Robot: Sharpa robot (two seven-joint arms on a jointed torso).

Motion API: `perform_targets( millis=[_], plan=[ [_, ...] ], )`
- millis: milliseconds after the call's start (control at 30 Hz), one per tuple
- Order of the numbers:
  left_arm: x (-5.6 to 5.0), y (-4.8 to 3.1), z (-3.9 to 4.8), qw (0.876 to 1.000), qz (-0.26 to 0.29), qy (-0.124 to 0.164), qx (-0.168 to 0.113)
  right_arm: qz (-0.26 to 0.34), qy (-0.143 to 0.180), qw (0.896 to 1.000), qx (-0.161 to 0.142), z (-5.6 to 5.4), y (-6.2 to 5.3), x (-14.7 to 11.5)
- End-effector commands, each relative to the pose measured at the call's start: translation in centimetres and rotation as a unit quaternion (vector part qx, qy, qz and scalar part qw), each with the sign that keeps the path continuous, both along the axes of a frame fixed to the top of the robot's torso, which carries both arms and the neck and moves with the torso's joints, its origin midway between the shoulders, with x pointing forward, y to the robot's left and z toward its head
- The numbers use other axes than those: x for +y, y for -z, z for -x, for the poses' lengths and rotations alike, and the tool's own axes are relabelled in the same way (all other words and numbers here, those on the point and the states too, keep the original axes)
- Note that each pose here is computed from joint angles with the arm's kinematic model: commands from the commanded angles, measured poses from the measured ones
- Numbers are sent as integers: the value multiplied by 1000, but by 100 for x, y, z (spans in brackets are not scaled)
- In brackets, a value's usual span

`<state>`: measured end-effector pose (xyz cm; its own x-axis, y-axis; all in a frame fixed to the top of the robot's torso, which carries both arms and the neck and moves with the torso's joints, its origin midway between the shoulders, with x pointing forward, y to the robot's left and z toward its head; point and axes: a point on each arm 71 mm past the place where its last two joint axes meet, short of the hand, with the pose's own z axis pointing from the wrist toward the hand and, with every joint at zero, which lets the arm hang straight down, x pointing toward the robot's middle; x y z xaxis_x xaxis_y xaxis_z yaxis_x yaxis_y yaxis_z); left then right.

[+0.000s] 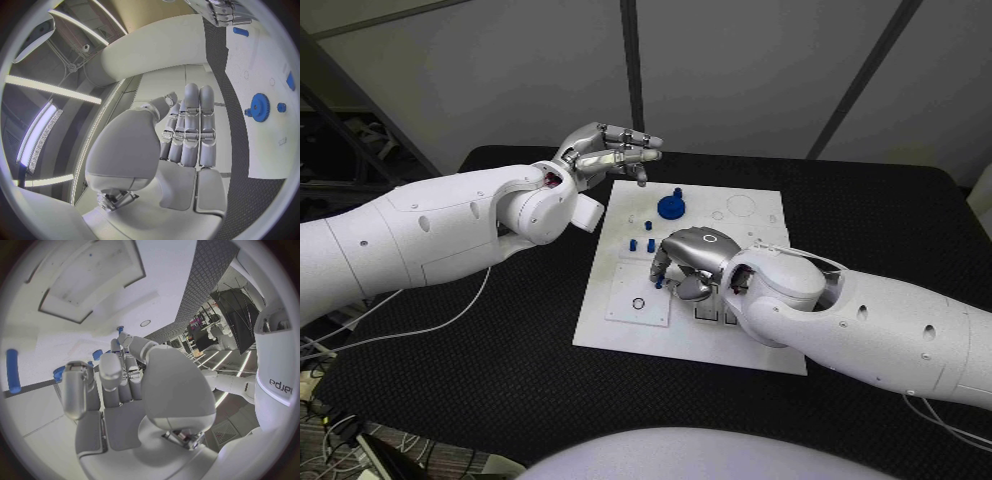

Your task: Assemble the parts on the task board

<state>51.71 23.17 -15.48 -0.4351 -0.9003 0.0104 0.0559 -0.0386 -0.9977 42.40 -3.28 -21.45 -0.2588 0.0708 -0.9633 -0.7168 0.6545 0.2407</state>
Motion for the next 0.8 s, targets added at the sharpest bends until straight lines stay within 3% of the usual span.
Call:
perform_targets(
  millis=[33,800],
  plan=[
    [-7,-12,-1,1000,5,5,0,8,-1,1000,-9,-3,-3,3],
    [3,-5,-14,1000,3,3,1,28,-7,1000,-8,19,11,54]
  ],
)
